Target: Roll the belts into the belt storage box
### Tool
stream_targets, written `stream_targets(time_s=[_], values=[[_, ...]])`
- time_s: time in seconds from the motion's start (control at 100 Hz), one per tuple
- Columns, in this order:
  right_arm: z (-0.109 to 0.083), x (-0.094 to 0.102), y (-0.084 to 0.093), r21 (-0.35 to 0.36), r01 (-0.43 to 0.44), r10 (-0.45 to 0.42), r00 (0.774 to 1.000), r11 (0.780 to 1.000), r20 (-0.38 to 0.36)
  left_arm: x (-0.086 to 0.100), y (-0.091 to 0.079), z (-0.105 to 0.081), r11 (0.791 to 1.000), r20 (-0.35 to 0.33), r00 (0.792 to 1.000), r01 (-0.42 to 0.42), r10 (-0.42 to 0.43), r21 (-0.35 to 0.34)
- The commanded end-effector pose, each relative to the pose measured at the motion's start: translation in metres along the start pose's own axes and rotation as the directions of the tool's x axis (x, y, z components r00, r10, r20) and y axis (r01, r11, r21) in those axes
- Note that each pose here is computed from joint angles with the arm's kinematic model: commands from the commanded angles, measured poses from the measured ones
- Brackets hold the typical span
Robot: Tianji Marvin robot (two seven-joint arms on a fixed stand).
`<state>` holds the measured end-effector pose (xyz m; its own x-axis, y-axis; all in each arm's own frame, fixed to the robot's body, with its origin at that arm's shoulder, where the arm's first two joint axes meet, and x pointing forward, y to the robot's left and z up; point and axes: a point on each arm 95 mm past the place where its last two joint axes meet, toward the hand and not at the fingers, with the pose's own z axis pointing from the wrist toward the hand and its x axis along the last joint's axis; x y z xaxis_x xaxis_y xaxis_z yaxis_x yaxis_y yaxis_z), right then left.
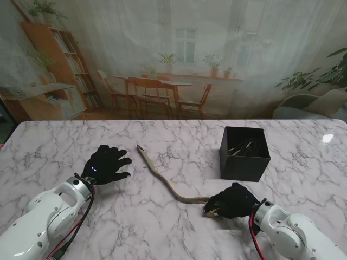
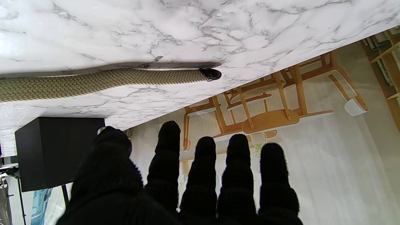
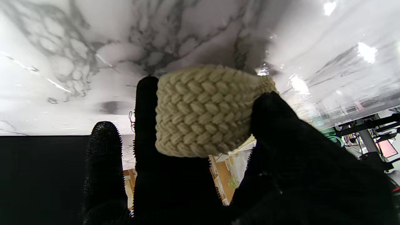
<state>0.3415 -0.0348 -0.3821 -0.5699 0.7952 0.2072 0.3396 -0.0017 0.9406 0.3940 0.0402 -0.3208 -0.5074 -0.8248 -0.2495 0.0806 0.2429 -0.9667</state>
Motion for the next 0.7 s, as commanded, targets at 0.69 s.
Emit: stream_targets(time_s=[0.69], values=[[0.0013, -0.0047, -0.0302, -0.002, 0.070, -0.070, 0.997, 0.998, 0.025, -0.0002, 0.0021, 0.0004, 1.000, 0.002, 1.000, 0.004, -0.004, -0.008]])
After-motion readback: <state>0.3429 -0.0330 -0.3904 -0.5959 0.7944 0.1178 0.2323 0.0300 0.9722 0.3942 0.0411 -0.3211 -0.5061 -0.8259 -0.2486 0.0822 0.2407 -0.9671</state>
